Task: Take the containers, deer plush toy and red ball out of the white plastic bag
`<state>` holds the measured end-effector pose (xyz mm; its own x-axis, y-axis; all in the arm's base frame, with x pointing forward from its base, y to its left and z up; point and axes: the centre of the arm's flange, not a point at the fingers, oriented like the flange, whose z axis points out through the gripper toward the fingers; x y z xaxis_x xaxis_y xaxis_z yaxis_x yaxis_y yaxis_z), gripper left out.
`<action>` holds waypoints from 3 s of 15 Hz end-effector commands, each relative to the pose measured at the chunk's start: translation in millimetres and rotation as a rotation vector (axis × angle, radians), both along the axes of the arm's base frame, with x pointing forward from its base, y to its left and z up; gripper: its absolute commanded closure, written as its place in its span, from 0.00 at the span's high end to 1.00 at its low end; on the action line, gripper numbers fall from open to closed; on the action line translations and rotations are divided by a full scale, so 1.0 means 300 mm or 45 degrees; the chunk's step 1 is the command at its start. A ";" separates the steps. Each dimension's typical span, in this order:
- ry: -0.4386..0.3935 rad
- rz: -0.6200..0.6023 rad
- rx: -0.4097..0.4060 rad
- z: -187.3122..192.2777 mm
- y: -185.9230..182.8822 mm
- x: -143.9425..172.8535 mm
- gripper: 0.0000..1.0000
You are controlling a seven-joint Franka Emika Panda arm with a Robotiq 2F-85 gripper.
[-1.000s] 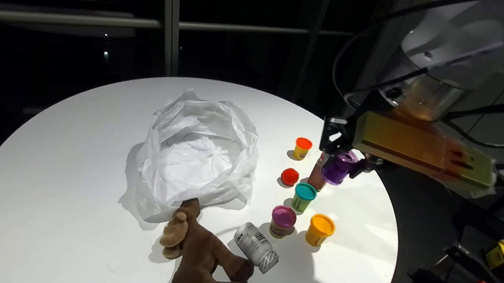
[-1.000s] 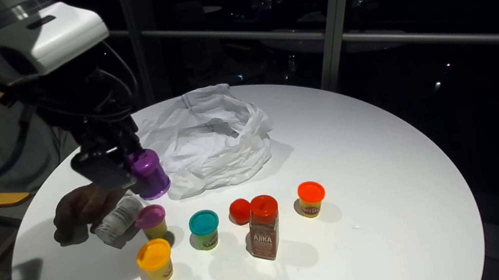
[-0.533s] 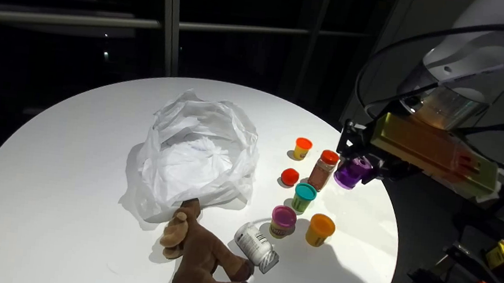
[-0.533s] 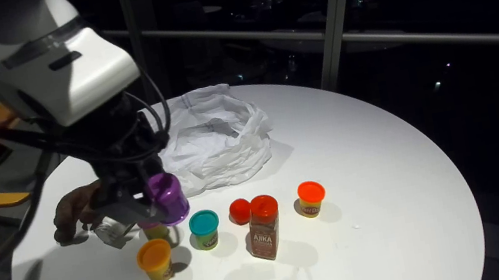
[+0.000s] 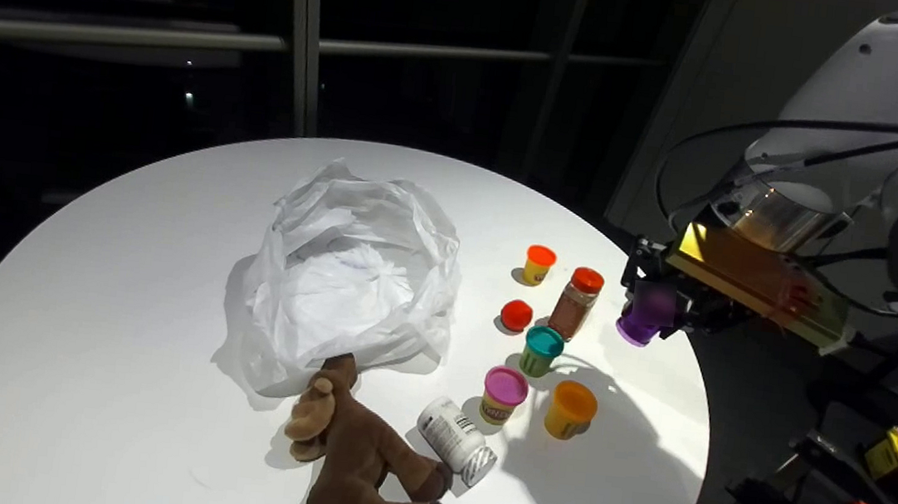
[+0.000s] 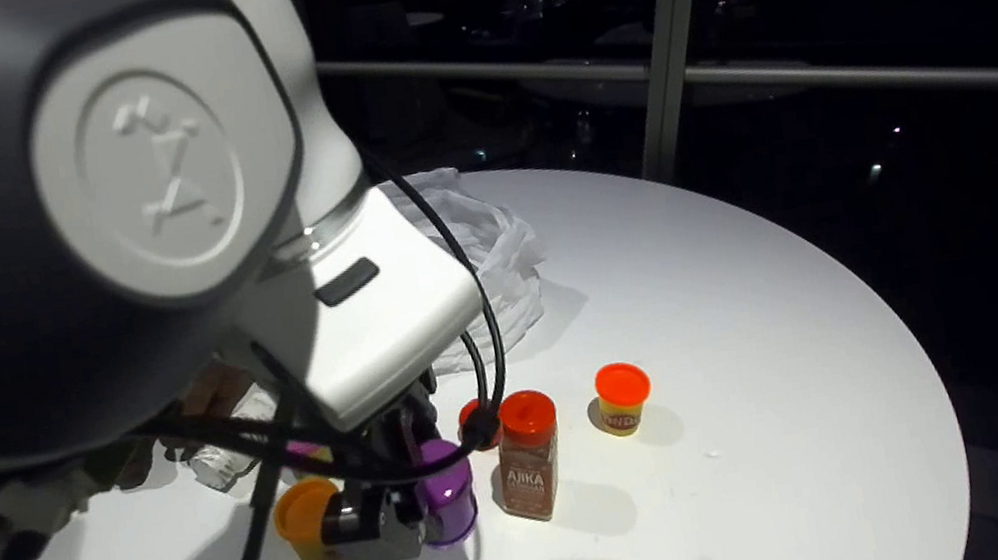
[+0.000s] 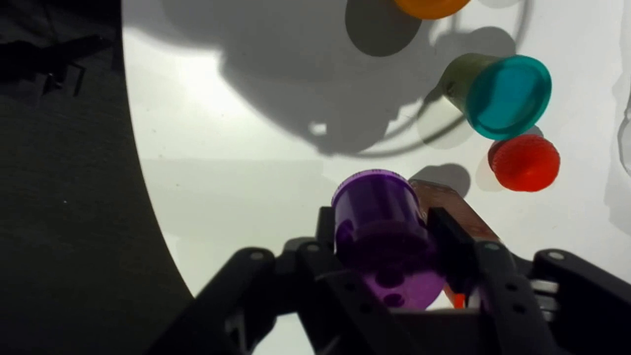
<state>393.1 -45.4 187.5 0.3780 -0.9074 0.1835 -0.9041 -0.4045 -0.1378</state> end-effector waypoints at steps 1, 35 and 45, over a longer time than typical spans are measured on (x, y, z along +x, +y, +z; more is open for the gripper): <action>0.042 0.021 0.043 -0.011 -0.068 0.000 0.25; 0.250 0.151 -0.078 -0.294 -0.204 0.208 0.81; 0.063 0.175 -0.095 0.103 -0.125 0.027 1.00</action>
<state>416.1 -101.2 148.3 0.4763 -0.8524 0.2159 -0.8729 -0.4878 -0.0004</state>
